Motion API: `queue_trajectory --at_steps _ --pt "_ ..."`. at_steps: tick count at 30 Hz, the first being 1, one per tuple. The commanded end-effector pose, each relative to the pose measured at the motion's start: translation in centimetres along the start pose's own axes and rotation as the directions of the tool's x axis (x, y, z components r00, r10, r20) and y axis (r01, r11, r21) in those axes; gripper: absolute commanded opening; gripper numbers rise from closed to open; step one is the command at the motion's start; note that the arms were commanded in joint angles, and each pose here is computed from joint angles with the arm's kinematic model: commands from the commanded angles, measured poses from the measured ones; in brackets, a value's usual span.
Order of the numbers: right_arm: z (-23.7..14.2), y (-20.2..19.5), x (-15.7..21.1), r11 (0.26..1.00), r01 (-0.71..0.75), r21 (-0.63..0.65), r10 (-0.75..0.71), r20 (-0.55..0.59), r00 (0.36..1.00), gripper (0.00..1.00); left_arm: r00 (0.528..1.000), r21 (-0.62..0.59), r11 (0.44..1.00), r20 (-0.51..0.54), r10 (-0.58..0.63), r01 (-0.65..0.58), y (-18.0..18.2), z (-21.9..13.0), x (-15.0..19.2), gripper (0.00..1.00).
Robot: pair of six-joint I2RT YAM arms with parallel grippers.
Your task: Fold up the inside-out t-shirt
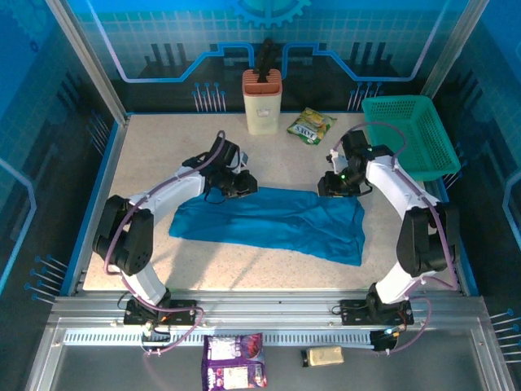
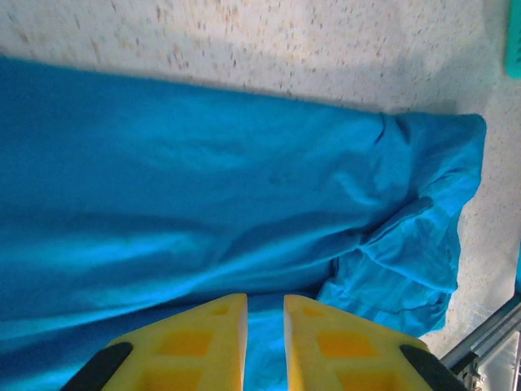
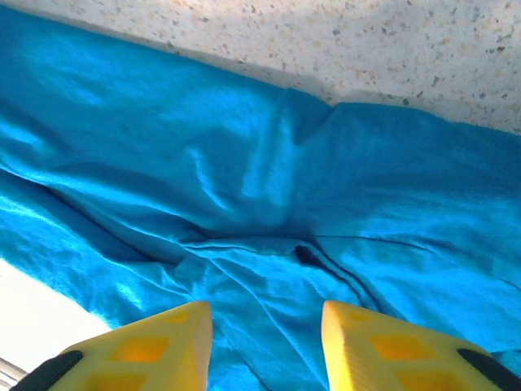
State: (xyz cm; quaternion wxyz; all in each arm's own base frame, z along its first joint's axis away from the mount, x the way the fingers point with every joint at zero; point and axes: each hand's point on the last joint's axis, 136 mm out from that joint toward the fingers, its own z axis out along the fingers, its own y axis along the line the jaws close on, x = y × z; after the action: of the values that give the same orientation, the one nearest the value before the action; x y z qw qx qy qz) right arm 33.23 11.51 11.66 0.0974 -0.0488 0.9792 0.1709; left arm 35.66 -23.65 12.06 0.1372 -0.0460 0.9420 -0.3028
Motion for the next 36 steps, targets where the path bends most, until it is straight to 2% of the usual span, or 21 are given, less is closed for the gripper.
queue_trajectory --at_steps 1,9,16,19,24,25,30,36 --pt "0.6 -0.5 0.5 1.000 0.010 0.016 -0.009 -0.037 0.999 0.38 1.000 0.023 1.000 0.002 -0.021 0.021 -0.5 0.2 0.4 0.20" --pt "4.1 -1.2 1.1 0.998 0.012 0.054 -0.007 -0.103 0.995 0.38 0.997 -0.008 0.999 -0.063 -0.049 0.049 0.7 3.1 1.2 0.20" --pt "6.1 -0.8 1.4 0.999 0.015 0.046 -0.008 -0.144 0.990 0.32 0.996 -0.021 0.999 -0.084 -0.042 0.040 1.0 4.1 1.5 0.20" --pt "6.5 -0.6 1.9 0.999 0.013 0.044 -0.006 -0.159 0.987 0.25 0.995 -0.020 0.999 -0.090 -0.045 0.043 1.1 4.4 1.5 0.20" --pt "5.8 0.5 2.9 0.998 0.022 0.055 -0.013 -0.165 0.986 0.02 0.994 -0.007 0.999 -0.099 -0.042 0.041 0.9 4.5 1.6 0.20" --pt "5.4 0.7 3.2 0.998 0.020 0.061 -0.009 -0.170 0.985 0.00 0.995 -0.003 0.999 -0.097 -0.038 0.038 0.8 4.5 1.5 0.20" --pt "3.6 2.4 5.6 0.996 0.012 0.093 0.005 -0.176 0.984 0.00 0.995 0.016 1.000 -0.098 -0.024 0.025 0.0 4.1 1.4 0.20" --pt "3.3 4.6 9.3 0.995 -0.003 0.098 0.026 -0.235 0.972 0.00 0.991 0.017 1.000 -0.133 0.011 -0.008 -0.1 4.8 1.5 0.20"
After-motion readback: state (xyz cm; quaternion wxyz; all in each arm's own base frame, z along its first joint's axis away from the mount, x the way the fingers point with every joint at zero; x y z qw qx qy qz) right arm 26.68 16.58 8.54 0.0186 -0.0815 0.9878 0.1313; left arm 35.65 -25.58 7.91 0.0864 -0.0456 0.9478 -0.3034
